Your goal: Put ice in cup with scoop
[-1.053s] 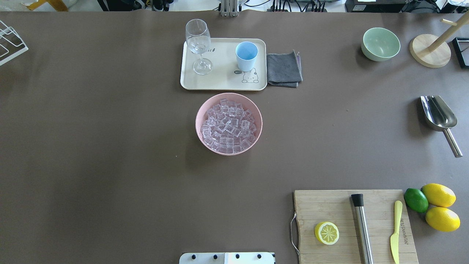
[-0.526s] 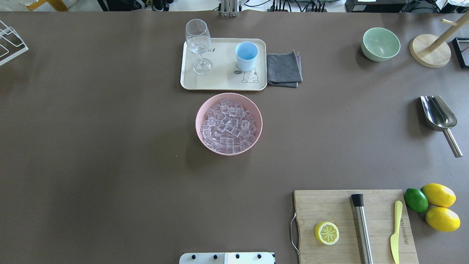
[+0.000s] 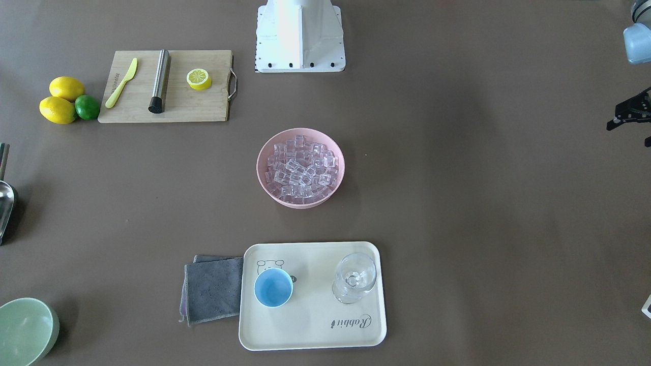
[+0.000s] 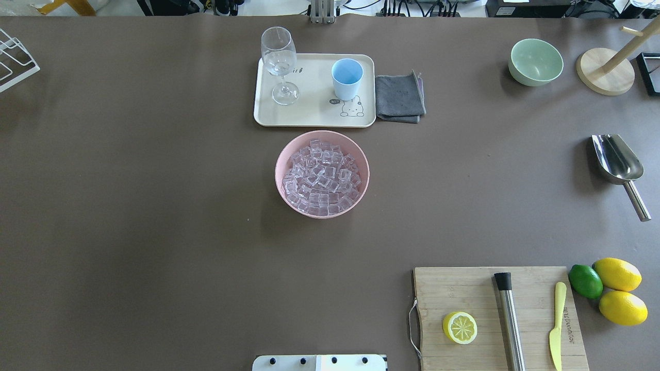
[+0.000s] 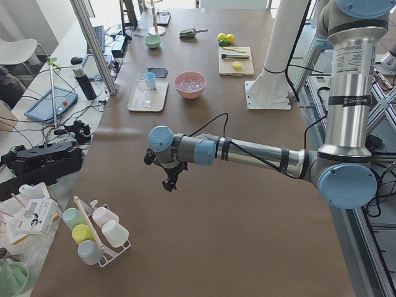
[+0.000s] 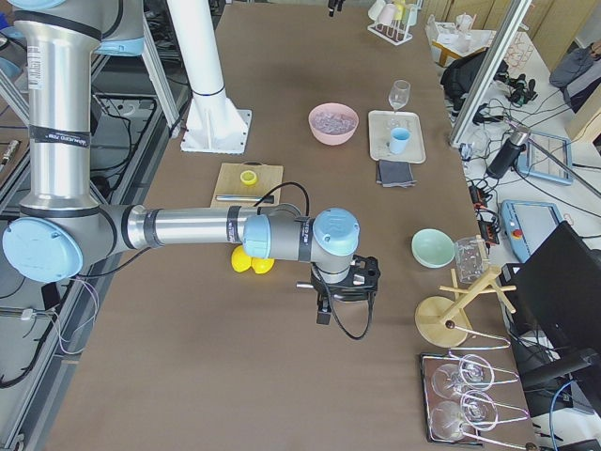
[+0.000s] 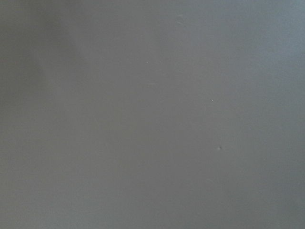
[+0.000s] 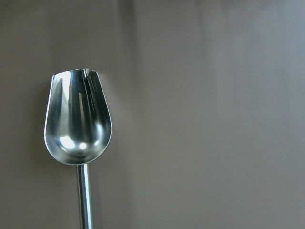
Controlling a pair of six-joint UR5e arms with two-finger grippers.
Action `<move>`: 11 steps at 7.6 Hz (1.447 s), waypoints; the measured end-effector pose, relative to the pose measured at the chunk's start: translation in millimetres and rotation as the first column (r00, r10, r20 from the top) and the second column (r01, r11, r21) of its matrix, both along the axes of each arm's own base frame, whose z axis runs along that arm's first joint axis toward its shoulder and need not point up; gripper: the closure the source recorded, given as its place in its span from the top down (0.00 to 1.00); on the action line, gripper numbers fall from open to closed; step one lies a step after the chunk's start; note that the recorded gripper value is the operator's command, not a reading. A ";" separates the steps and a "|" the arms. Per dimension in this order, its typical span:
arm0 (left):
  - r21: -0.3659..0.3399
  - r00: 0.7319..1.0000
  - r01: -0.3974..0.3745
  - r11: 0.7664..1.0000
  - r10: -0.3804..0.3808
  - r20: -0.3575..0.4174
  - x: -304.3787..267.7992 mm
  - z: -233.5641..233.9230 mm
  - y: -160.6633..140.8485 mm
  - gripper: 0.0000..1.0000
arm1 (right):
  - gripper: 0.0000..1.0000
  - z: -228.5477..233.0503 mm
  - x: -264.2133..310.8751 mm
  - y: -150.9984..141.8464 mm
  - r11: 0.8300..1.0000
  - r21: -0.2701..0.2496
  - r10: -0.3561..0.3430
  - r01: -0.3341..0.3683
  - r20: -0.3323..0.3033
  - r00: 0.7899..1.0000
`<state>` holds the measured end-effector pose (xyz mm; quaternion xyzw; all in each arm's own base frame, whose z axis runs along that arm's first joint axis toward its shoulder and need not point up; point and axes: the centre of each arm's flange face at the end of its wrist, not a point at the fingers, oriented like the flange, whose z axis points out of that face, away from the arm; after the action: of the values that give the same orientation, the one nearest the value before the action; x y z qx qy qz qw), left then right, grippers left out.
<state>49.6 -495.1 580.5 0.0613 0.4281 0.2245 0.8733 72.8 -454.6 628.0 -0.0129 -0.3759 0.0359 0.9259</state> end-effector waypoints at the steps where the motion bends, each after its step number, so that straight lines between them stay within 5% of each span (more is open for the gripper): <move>1: 0.013 1.000 -0.004 1.000 0.004 -0.003 1.4 -5.2 -0.6 0.99 | 1.00 -0.7 -0.1 0.4 1.000 0.001 0.001 -0.001 0.001 1.000; 4: 0.095 1.000 -0.003 0.995 0.005 -0.019 -1.1 -41.0 0.0 0.99 | 1.00 -3.6 -0.3 6.4 1.000 -0.001 0.007 -0.007 0.001 1.000; 6: 0.234 0.998 -0.013 0.972 0.025 -0.049 9.5 -83.1 -5.0 0.99 | 1.00 -5.0 -2.8 16.8 1.000 -0.009 0.014 -0.014 -0.001 1.000; 7: 0.315 0.995 -0.051 0.948 0.076 -0.068 34.2 -101.6 -7.1 0.99 | 1.00 -7.5 -9.6 16.2 1.000 -0.017 0.014 -0.014 -0.001 1.000; 9: 0.481 0.969 -0.152 0.863 0.226 -0.099 111.7 -145.6 -8.9 0.99 | 1.00 -15.6 -35.2 11.6 0.999 -0.021 0.026 -0.026 0.003 1.000; 11: 0.556 0.923 -0.249 0.793 0.368 -0.111 187.4 -172.7 10.2 0.99 | 1.00 -18.8 -81.1 5.0 0.997 -0.018 0.069 -0.069 0.005 0.998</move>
<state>237.1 -484.9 407.8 0.2534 0.4444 0.4665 0.7216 -8.3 -449.6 609.1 -0.0085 -0.3786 0.0711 0.9228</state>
